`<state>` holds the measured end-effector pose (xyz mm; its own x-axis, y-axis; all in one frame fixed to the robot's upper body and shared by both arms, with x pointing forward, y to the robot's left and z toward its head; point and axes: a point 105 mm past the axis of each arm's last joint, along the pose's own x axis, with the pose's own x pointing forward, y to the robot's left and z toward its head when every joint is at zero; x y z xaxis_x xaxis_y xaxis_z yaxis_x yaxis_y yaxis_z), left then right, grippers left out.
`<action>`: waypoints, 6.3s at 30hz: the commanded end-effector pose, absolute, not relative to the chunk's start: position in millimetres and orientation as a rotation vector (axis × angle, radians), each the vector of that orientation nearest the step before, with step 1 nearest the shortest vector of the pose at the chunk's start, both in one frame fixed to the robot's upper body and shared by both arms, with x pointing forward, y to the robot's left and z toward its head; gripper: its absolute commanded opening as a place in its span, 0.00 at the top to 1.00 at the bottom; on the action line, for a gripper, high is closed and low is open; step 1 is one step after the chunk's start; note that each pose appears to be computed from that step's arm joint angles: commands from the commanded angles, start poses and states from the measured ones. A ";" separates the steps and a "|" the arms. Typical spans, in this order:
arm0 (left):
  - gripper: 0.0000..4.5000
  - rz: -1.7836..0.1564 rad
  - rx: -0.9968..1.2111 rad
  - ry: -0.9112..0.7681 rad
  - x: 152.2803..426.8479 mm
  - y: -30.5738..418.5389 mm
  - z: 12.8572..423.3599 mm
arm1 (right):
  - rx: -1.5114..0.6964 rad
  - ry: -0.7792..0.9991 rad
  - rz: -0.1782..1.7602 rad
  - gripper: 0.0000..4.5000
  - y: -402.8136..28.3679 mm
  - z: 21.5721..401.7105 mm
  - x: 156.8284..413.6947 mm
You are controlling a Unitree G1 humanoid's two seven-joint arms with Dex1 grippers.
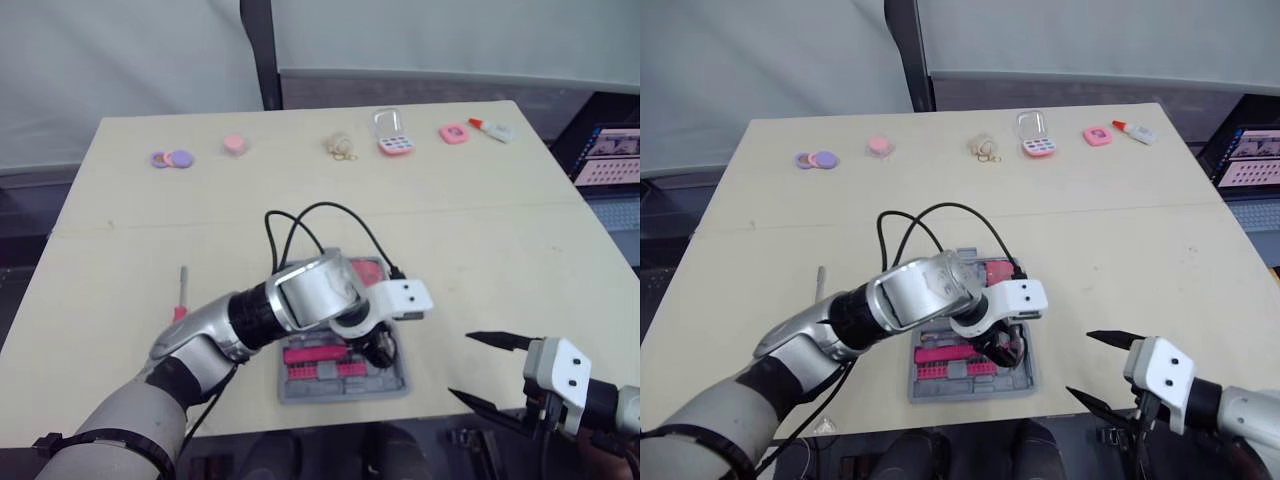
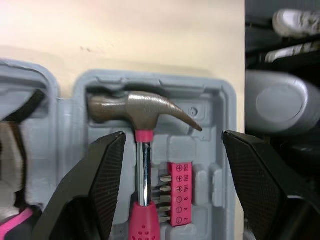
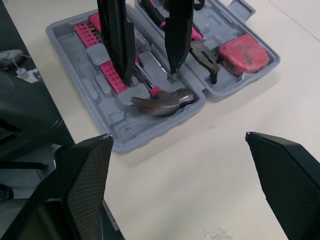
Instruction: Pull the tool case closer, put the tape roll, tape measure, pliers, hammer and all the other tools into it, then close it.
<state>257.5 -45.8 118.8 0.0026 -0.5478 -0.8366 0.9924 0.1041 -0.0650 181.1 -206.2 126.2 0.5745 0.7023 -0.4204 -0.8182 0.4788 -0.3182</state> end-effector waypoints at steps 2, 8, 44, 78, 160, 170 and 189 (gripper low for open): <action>0.38 -1.399 0.464 0.655 267.6 -49.9 149.0 | -0.518 0.243 0.955 0.00 -203.1 126.6 181.2; 0.99 -1.467 0.302 0.370 273.0 -26.9 159.4 | -0.517 0.245 0.958 0.00 -203.6 126.8 181.1; 0.99 -1.433 0.387 0.184 262.8 47.2 63.2 | -0.449 0.210 0.983 0.00 -195.9 134.5 178.9; 0.99 -1.450 0.493 0.520 242.7 64.3 -13.7 | -0.478 0.230 0.949 0.00 -203.6 135.2 174.1; 0.01 -0.678 0.087 0.256 120.8 220.9 77.0 | -0.416 0.256 0.961 0.00 -207.9 97.7 182.1; 0.01 -0.532 0.005 0.300 116.6 233.2 78.9 | -0.444 0.146 1.015 0.00 -192.7 130.1 183.5; 0.01 -0.119 -0.096 0.391 146.8 257.5 88.5 | -0.415 0.072 1.104 0.00 -174.4 148.2 192.1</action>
<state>140.0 255.9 81.3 0.9051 -0.1856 -0.3824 0.1464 0.9807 -0.1296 192.7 -174.4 145.6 0.4648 0.8467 -0.2591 -0.8765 0.3983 -0.2705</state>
